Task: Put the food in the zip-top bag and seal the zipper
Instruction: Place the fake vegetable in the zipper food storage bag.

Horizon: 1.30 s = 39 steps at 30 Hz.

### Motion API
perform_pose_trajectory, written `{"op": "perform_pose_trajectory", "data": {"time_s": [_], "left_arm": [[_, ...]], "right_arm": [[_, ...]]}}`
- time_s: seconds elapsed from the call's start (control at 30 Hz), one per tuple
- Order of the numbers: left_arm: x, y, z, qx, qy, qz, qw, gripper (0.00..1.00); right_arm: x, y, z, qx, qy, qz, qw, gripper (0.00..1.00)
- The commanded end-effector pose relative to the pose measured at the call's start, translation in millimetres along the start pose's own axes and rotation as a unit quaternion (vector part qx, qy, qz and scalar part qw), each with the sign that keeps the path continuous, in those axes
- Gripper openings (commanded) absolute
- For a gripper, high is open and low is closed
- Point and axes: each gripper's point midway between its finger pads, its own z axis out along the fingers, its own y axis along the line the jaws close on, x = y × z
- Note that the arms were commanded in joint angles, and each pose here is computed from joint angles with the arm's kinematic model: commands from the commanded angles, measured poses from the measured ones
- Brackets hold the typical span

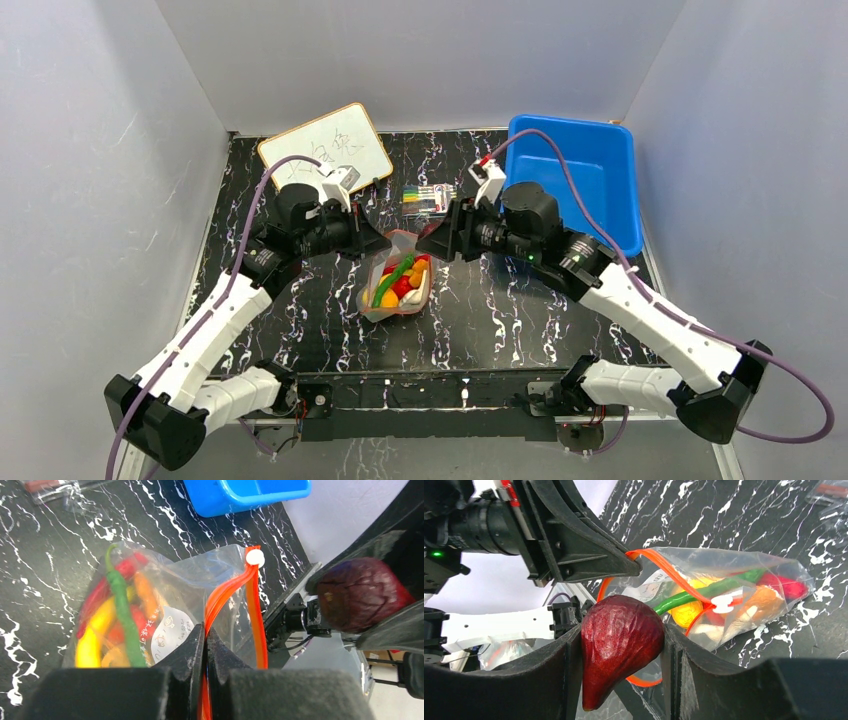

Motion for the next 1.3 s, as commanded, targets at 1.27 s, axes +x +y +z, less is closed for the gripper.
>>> {"op": "perform_pose_trajectory", "data": {"time_s": [1.27], "left_arm": [[25.8, -42.0, -23.5, 0.147, 0.058, 0.135, 0.978, 0.00]], "right_arm": [[9.1, 21.9, -81.2, -0.076, -0.028, -0.445, 0.892, 0.52]]}}
